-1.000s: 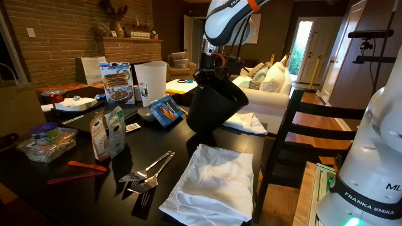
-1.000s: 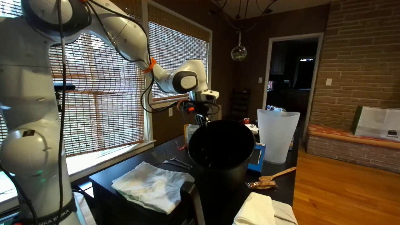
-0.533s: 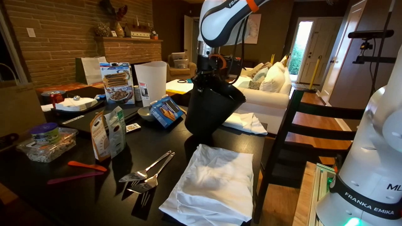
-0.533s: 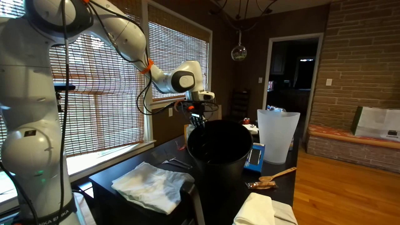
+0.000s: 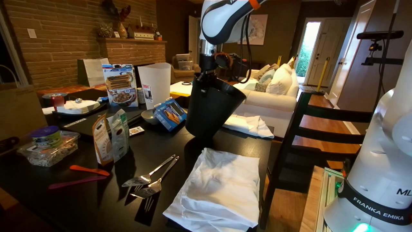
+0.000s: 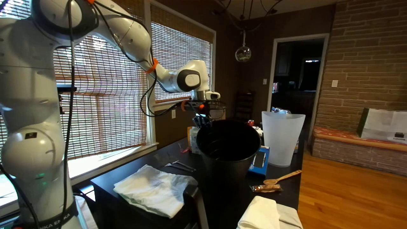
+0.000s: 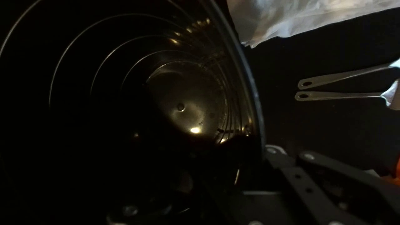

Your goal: Position the black bin upright

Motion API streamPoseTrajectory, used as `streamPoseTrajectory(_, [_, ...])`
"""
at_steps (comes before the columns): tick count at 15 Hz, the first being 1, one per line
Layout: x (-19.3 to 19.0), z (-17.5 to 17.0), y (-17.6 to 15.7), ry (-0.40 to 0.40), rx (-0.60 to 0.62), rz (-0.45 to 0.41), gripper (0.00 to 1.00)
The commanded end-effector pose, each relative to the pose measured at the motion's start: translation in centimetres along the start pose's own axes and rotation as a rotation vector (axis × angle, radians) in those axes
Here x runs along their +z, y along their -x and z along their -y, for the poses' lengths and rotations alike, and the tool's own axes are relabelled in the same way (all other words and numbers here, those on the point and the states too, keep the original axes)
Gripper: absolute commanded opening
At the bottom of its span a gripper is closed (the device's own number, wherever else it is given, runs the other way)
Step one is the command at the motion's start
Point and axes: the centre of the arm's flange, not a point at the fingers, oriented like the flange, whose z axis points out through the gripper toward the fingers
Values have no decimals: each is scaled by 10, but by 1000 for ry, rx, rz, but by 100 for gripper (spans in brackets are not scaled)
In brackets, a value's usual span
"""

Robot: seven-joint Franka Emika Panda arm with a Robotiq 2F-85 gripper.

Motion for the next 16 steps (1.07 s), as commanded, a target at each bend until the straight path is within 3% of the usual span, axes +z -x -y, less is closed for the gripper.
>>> streamPoseTrajectory(1, [-7, 1, -18, -9, -101, 10, 1])
streamPoseTrajectory(11, [-16, -2, -3, 65, -420, 140, 1])
streamPoseTrajectory(16, [-5, -2, 9, 130, -474, 142, 1])
